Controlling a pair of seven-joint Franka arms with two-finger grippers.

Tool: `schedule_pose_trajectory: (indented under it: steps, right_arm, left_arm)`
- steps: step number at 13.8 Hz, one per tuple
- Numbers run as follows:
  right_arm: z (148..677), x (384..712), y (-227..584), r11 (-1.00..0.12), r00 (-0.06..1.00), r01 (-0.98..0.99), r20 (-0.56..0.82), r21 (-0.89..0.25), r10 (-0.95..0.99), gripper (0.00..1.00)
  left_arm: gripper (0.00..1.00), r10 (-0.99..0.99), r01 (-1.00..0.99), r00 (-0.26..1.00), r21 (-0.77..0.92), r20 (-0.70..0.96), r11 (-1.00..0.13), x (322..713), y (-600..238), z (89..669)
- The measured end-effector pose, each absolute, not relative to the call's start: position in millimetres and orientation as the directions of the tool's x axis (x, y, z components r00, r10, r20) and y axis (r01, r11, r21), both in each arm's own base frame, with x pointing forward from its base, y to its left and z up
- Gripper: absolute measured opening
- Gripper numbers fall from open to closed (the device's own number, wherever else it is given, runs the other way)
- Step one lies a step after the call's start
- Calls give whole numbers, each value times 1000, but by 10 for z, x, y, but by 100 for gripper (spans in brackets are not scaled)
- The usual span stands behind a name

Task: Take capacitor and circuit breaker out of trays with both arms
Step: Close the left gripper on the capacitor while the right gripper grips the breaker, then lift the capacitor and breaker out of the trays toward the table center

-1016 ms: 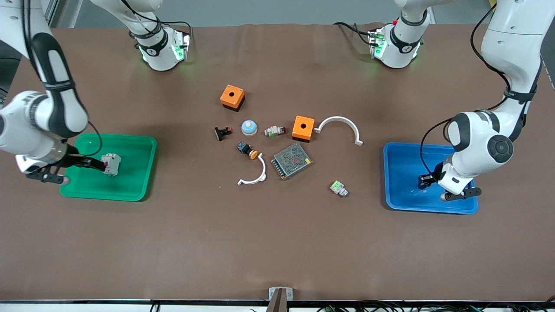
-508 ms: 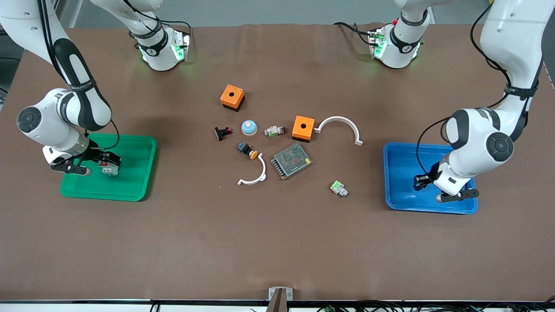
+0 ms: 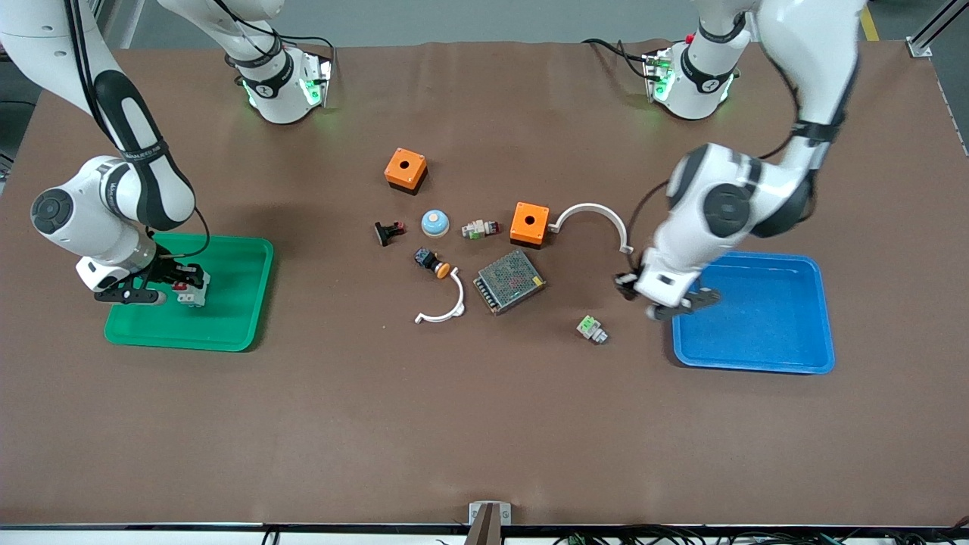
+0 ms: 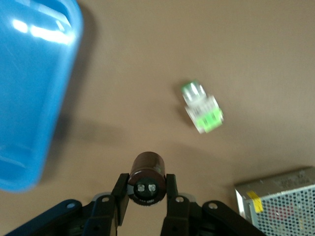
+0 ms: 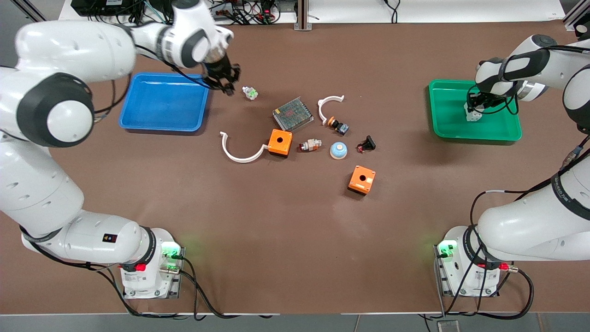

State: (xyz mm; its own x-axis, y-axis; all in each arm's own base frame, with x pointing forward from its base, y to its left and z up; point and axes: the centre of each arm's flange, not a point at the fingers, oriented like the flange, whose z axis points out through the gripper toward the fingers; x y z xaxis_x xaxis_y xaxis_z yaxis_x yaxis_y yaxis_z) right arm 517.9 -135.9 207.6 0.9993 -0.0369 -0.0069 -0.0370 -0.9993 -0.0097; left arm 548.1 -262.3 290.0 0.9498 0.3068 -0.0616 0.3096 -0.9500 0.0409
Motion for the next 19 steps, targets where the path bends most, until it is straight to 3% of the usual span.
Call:
schedule_pose_trajectory:
  steps: [3,6,11,15,17,19]
  right_arm:
    - [2365,5448,-1109,-997,995,-33,-95,-73,-26,40]
    - [2789,5695,-360,-994,994,-70,-95,-82,-62,40]
    - [2865,5606,1514,-986,987,-155,-43,-64,-153,40]
    - [2631,5554,2484,-976,977,-213,-40,-47,-211,40]
    - [2480,5578,2770,-972,973,-232,-28,-44,-230,40]
    - [2303,5555,2980,-969,970,-242,-9,-48,-242,40]
  left_arm:
    - [34,361,362,927,-13,-97,-932,5247,-2908,2592]
    - [34,402,399,906,-54,-131,-915,5072,-3101,2295]
    - [37,421,414,894,-76,-151,-907,5053,-3102,2075]
    - [75,439,438,890,-36,-120,-898,5279,-3084,2292]
    - [96,461,461,883,-18,-92,-887,5532,-3024,2676]
    - [100,503,503,862,-17,-69,-864,5880,-2807,3308]
